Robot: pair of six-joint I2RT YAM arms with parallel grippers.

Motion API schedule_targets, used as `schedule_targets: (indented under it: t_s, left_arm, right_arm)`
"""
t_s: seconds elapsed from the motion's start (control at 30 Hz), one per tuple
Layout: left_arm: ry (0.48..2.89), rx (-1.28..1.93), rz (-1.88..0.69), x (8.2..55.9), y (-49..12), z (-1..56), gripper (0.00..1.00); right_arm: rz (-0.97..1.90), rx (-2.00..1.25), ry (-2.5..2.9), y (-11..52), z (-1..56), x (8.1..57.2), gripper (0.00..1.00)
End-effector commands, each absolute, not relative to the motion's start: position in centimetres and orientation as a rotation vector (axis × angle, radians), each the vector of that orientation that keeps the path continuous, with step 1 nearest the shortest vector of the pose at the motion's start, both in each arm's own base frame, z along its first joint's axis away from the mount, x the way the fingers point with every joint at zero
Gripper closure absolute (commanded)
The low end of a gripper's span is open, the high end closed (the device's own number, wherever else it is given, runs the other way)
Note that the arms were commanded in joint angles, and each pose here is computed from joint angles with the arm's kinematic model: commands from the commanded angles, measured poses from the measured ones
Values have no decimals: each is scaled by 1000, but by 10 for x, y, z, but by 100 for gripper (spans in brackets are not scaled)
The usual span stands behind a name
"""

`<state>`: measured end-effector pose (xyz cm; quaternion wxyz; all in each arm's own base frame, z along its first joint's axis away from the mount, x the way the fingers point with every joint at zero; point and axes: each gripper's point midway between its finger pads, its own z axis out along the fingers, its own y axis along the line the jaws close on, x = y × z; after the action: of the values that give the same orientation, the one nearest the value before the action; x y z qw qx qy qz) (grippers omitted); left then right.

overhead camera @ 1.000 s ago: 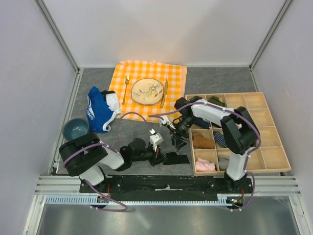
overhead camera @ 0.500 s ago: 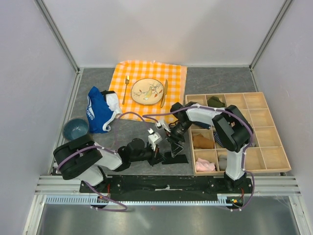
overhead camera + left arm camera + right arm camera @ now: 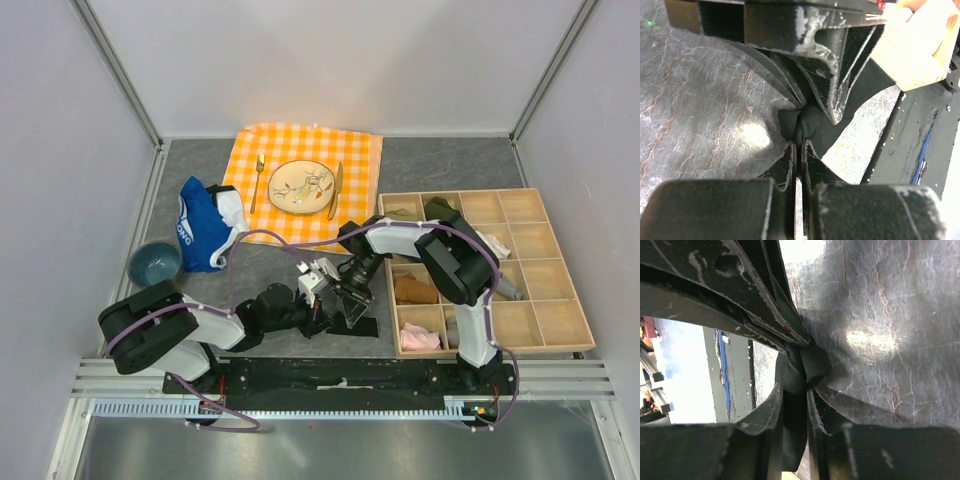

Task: Roll the underwear
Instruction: Pick up the underwear from the center of the board, then place the underwear in the storage box.

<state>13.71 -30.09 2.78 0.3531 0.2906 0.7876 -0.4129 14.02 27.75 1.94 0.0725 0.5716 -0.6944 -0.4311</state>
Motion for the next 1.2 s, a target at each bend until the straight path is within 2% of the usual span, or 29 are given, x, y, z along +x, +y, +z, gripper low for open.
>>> schedule_targets:
  t_s: [0.0, 0.07, 0.1, 0.13, 0.2, 0.23, 0.27, 0.33, 0.37, 0.43, 0.47, 0.5, 0.53, 0.7, 0.83, 0.87, 0.97, 1.17]
  left_arm:
    - [1995, 688, -1060, 146, -301, 40, 98]
    - [1985, 672, -1064, 146, -300, 44, 93]
    - [1963, 662, -1079, 146, -301, 52, 85]
    - [1974, 655, -1075, 145, -298, 53, 73]
    - [1984, 644, -1078, 143, -295, 60, 64]
    - [1921, 621, -1105, 147, -298, 86, 51]
    - [2001, 625, -1066, 142, -289, 75, 45]
    - [1948, 602, -1099, 143, -290, 113, 36]
    - [2012, 625, -1063, 137, -281, 110, 33]
    - [1942, 633, -1059, 139, -277, 156, 26]
    - [2003, 675, -976, 136, -262, 151, 24]
    - [1948, 674, -967, 141, -261, 182, 21]
    - [1925, 675, -935, 143, -254, 195, 13]
    - [1894, 769, -624, 158, -210, 225, 10]
    - [1878, 832, -504, 167, -200, 216, 10]
    - [1874, 842, -490, 169, -200, 212, 10]
    - [1875, 874, -491, 168, -203, 208, 13]
    - [1853, 857, -478, 168, -198, 211, 14]
  right_arm:
    - [-1229, 1757, -2097, 276, 11, 147, 85]
    - [-1241, 1773, -2099, 278, 15, 148, 91]
    - [-1246, 1774, -2109, 278, 17, 152, 94]
    - [-1249, 1778, -2114, 278, 19, 153, 95]
    - [-1265, 1802, -2139, 278, 27, 162, 96]
    - [-1271, 1819, -2150, 278, 31, 166, 96]
    - [-1290, 1862, -2159, 279, 43, 170, 97]
    - [-1319, 1901, -2203, 276, 60, 184, 97]
    - [-1345, 1946, -2219, 276, 78, 190, 97]
    - [-1364, 1983, -2291, 267, 101, 207, 99]
    - [-1361, 1964, -2316, 260, 109, 210, 99]
    - [-1342, 1982, -2381, 250, 119, 228, 99]
    - [-1324, 2004, -2420, 242, 130, 236, 99]
    - [-1096, 1919, -2770, 155, 171, 303, 99]
    - [-619, 1821, -3028, 58, 172, 363, 99]
    - [-502, 1727, -3141, 18, 178, 379, 100]
    - [-255, 1618, -3239, -45, 171, 414, 100]
    - [-138, 1646, -3205, -99, 136, 448, 99]
